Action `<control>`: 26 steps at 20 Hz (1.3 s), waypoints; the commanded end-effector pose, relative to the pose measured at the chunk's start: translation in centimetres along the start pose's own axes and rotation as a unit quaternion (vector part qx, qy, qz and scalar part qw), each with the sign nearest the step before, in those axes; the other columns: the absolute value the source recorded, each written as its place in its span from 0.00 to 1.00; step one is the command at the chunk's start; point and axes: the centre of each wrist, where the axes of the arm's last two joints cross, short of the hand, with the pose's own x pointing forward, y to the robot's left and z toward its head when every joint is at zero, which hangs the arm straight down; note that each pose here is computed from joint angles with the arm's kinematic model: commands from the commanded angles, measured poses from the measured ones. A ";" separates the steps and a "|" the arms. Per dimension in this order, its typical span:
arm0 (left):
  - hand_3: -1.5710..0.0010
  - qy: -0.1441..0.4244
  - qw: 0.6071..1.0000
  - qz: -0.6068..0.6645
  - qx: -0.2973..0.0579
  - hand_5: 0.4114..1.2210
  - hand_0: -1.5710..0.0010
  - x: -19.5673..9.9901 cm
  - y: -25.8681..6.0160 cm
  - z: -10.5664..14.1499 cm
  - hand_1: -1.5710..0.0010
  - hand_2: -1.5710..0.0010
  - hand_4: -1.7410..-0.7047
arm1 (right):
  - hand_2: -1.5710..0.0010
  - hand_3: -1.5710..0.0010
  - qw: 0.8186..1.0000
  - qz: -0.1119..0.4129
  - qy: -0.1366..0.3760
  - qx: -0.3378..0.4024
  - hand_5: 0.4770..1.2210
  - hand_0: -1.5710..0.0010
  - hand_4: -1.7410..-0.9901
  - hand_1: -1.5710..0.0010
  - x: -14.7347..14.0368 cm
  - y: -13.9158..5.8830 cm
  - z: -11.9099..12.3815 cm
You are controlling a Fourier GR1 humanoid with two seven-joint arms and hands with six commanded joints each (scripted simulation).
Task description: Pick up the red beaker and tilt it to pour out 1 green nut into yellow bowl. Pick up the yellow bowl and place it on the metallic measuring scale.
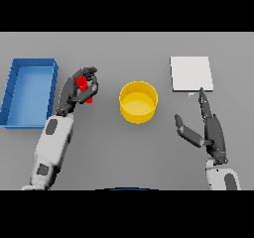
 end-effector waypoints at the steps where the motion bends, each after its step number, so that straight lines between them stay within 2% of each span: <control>1: 0.54 0.002 1.000 -0.008 0.002 0.65 0.58 0.2 -0.5 -0.2 0.55 0.53 0.23 | 1.00 1.00 1.000 0.003 0.004 0.001 0.23 1.00 0.65 1.00 -0.1 -0.4 0.1; 3: 0.41 0.000 1.000 -0.027 -0.008 0.78 0.37 0.4 -0.7 -0.7 0.35 0.34 0.16 | 1.00 1.00 1.000 -0.002 0.001 0.003 0.23 1.00 0.65 1.00 -0.2 -0.1 0.5; 4: 0.38 -0.009 0.999 -0.031 -0.014 0.82 0.30 0.2 -0.6 -0.5 0.28 0.27 0.13 | 1.00 1.00 1.000 -0.002 0.002 0.001 0.22 1.00 0.65 1.00 -0.1 -0.2 0.5; 6: 0.24 -0.017 0.999 -0.035 -0.024 0.89 0.19 0.1 -1.1 -0.2 0.18 0.17 0.19 | 1.00 1.00 1.000 -0.007 0.003 -0.002 0.22 1.00 0.65 1.00 0.0 -0.3 0.3; 8: 0.16 -0.012 0.999 -0.032 -0.023 0.93 0.12 0.2 -1.4 -0.2 0.12 0.11 0.23 | 1.00 1.00 1.000 -0.004 0.004 -0.002 0.23 1.00 0.64 1.00 0.2 -0.2 0.1; 9: 0.12 -0.009 0.999 -0.032 -0.015 0.92 0.10 0.3 -1.5 -0.3 0.09 0.09 0.18 | 1.00 1.00 1.000 -0.008 0.006 0.001 0.22 1.00 0.64 1.00 0.1 0.1 0.4; 12: 0.06 -0.031 1.000 -0.005 0.000 0.89 0.05 1.0 -1.3 -0.2 0.05 0.05 0.09 | 1.00 1.00 1.000 -0.007 0.003 -0.004 0.23 1.00 0.64 1.00 -0.1 -0.3 0.3; 14: 0.04 -0.045 0.999 0.008 0.014 0.88 0.03 1.9 -1.3 -0.4 0.03 0.03 0.06 | 1.00 1.00 1.000 0.001 0.007 -0.004 0.23 1.00 0.64 1.00 -0.2 -0.5 0.2; 17: 0.02 -0.068 0.997 -0.015 0.015 0.87 0.02 3.8 -0.7 -0.5 0.02 0.02 0.03 | 1.00 1.00 1.000 0.002 -0.003 0.001 0.24 1.00 0.64 1.00 -0.2 -0.2 0.2; 21: 0.01 -0.081 0.990 -0.115 -0.028 0.88 0.01 6.9 -1.1 -0.3 0.01 0.01 0.01 | 1.00 1.00 1.000 0.010 -0.002 0.002 0.25 1.00 0.65 1.00 -0.4 -0.3 0.5; 26: 0.01 -0.064 0.972 -0.217 -0.069 0.87 0.00 8.4 -1.7 -1.1 0.00 0.00 0.01 | 1.00 1.00 1.000 0.019 0.003 0.001 0.27 1.00 0.65 1.00 0.0 -0.4 0.2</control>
